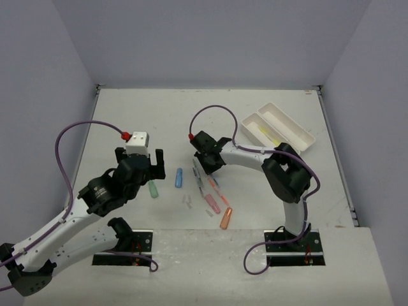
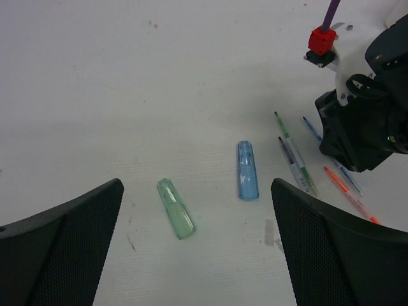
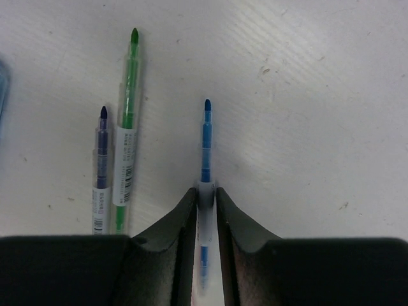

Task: Sort the stationery into containers
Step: Pick up the pen from the center of the board.

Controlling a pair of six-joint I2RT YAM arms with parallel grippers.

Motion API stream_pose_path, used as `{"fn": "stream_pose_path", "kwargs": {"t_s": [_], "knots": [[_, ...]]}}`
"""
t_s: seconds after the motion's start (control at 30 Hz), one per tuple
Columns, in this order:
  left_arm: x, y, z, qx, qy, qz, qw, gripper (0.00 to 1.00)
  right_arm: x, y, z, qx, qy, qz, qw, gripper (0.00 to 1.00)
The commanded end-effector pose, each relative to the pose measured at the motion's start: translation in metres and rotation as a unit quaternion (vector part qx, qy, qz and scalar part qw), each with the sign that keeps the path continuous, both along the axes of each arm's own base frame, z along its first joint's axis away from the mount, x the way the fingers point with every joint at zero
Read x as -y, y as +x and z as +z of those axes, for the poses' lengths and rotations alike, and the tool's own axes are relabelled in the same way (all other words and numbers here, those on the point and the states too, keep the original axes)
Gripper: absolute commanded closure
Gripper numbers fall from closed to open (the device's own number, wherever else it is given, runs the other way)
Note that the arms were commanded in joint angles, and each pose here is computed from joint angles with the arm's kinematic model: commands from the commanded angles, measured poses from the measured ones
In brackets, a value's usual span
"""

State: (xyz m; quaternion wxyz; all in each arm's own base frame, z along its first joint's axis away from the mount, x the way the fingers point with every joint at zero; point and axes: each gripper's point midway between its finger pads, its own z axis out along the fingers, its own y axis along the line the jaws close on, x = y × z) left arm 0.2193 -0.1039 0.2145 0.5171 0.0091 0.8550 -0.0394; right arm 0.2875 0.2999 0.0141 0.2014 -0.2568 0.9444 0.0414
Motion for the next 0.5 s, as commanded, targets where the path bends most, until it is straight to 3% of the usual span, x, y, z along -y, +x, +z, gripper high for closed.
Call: {"fn": "stream_pose_path", "kwargs": {"t_s": [0.0,0.23,0.3,0.43,0.47], "knots": [[0.001,0.003,0.006,0.015,-0.002,-0.004,1.0,0.0,0.007,0.008,-0.007,-0.001,-0.011,-0.002,1.0,0.82],[0.002,0.003,0.005,0.01,-0.003,-0.002,1.0,0.0,0.02,0.005,-0.019,-0.023,-0.016,-0.001,1.0,0.91],[0.005,0.002,0.005,-0.003,-0.011,-0.002,1.0,0.0,0.028,0.007,-0.017,-0.016,-0.029,-0.011,0.999,0.99],[0.033,-0.004,-0.003,-0.045,-0.071,-0.026,0.996,0.0,0.04,0.023,0.025,0.045,-0.025,-0.056,0.997,1.0],[0.042,-0.004,-0.008,-0.053,-0.088,-0.034,0.994,0.0,0.048,0.034,0.062,0.097,-0.01,-0.09,0.991,1.0]]}}
